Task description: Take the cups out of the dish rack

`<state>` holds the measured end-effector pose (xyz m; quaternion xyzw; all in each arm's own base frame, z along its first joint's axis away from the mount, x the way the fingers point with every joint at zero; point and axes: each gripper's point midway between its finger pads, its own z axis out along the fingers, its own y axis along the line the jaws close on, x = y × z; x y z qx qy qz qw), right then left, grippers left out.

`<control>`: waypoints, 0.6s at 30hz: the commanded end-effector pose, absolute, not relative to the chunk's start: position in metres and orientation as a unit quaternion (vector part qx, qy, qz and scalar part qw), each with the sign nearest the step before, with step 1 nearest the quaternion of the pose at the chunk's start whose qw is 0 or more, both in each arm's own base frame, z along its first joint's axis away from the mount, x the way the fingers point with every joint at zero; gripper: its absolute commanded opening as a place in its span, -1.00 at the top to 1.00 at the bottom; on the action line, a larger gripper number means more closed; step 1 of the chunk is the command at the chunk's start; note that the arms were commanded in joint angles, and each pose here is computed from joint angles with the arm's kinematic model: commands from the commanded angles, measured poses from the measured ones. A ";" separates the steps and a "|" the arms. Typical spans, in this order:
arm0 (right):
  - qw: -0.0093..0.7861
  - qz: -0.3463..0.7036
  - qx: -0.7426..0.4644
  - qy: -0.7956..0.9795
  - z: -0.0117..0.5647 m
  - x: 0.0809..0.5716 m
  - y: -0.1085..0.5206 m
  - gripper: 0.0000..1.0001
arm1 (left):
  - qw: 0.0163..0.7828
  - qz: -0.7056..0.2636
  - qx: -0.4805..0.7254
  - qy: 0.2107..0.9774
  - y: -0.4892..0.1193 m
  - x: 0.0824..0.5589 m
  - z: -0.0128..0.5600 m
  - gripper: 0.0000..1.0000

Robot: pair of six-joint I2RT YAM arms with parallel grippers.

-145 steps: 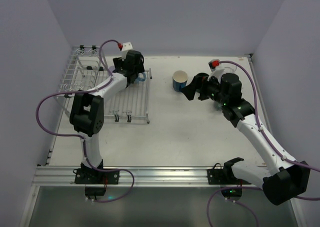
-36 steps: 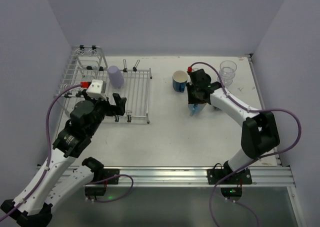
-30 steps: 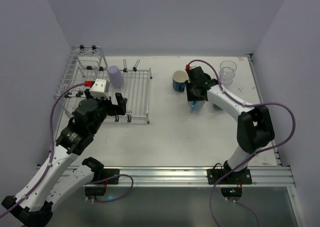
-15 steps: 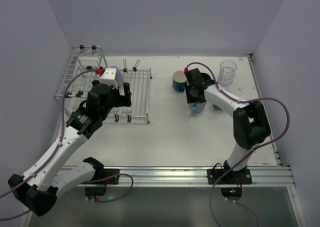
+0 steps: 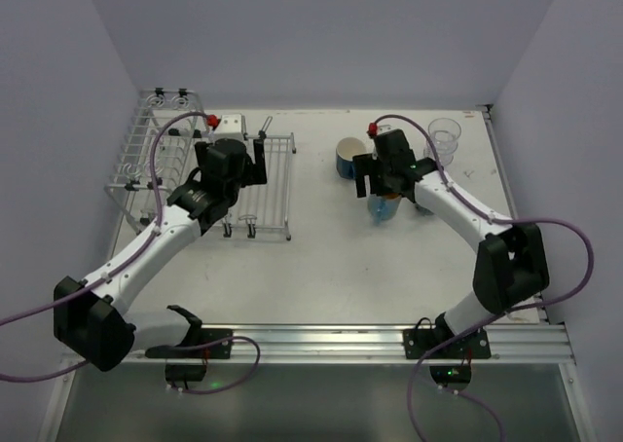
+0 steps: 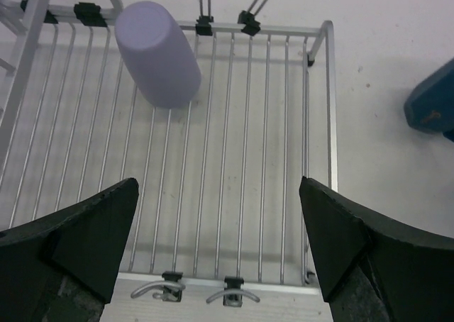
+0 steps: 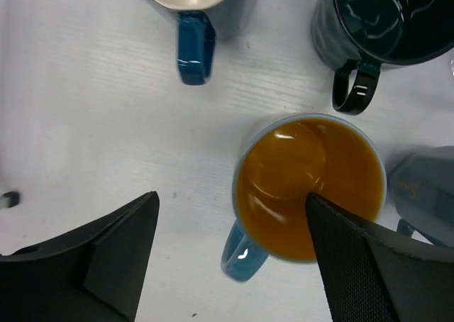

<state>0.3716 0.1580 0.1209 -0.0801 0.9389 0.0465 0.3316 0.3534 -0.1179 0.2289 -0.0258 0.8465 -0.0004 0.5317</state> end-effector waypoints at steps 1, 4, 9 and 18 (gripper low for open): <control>0.416 0.114 -0.076 0.899 0.185 0.368 0.171 -0.74 | 0.581 0.027 -0.107 0.806 -0.098 0.393 0.258 -1.00; 0.447 0.157 -0.084 0.876 0.208 0.350 0.180 -0.86 | 0.572 0.030 -0.129 0.809 -0.091 0.417 0.247 -1.00; 0.496 0.224 -0.100 0.833 0.247 0.331 0.193 -0.89 | 0.571 0.087 -0.171 0.798 -0.070 0.451 0.228 -1.00; 0.505 0.293 -0.135 0.801 0.270 0.309 0.213 -0.89 | 0.584 0.122 -0.206 0.776 -0.051 0.494 0.199 -1.00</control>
